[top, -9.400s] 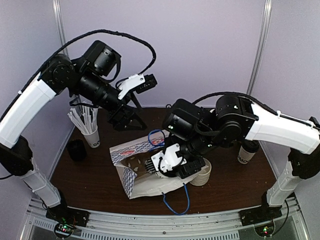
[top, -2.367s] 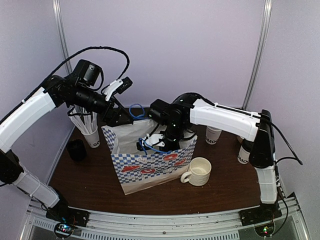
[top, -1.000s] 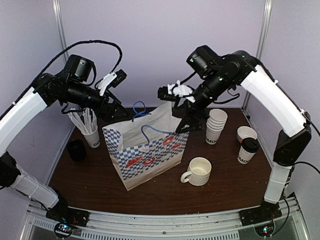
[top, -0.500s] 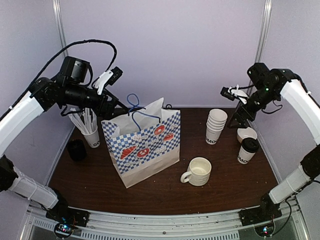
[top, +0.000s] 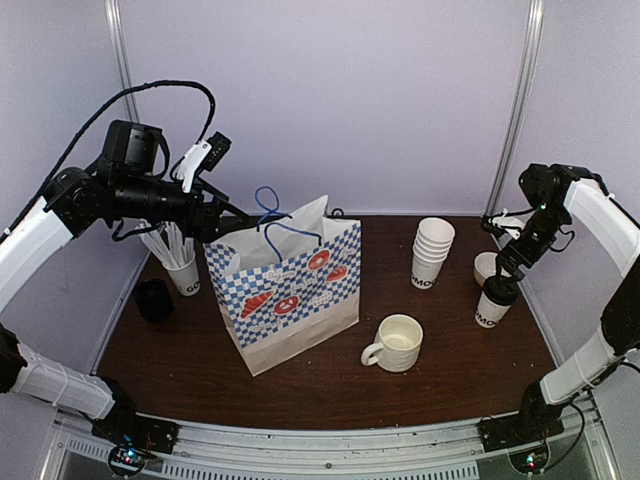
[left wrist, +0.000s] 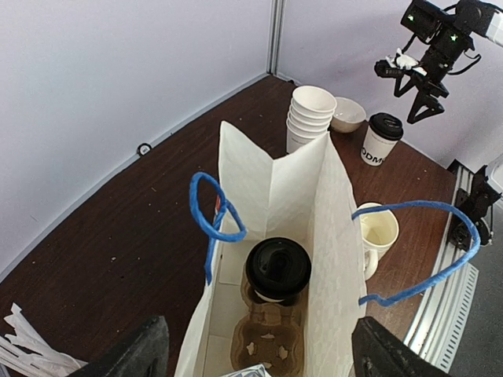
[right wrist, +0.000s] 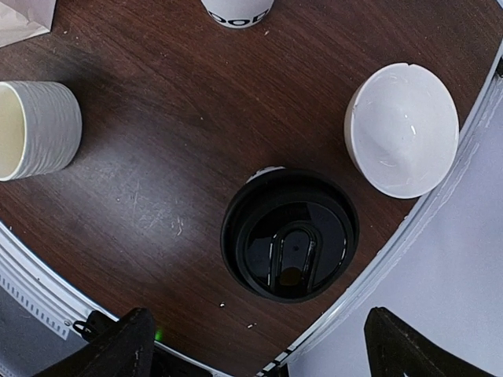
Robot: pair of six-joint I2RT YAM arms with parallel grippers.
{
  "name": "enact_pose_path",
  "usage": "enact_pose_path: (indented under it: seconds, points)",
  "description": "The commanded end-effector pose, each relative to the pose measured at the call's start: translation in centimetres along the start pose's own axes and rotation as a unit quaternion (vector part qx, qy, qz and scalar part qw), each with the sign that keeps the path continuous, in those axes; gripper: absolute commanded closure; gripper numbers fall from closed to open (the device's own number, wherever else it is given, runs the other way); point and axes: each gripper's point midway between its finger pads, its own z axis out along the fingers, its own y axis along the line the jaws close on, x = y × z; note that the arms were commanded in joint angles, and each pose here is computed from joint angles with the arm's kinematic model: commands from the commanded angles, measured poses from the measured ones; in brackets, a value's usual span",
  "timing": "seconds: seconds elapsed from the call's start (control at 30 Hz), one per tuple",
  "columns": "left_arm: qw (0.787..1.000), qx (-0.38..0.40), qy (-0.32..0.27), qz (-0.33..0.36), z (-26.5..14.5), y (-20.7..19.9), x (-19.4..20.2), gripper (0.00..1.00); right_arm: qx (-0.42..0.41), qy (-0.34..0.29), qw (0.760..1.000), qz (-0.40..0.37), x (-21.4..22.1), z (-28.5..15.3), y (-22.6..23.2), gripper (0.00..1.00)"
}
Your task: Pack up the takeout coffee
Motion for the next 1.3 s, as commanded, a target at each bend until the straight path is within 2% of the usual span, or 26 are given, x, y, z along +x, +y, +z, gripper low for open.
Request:
enact_pose_path:
  seconds: [0.0,0.53,1.27]
  points:
    - [1.0,-0.001,-0.026,0.001,-0.5,-0.2,-0.9,0.16,0.022,0.03,0.999,-0.003,0.7,0.8,-1.4,0.04]
    - [1.0,0.0,-0.01,0.0,0.4,0.0,-0.1,0.16,-0.015,0.075,0.997,-0.004,-0.1,4.9,-2.3,0.09]
    - [1.0,0.01,-0.003,0.0,1.0,-0.2,0.4,0.16,-0.017,0.1,0.995,-0.002,0.9,6.5,-2.8,0.1]
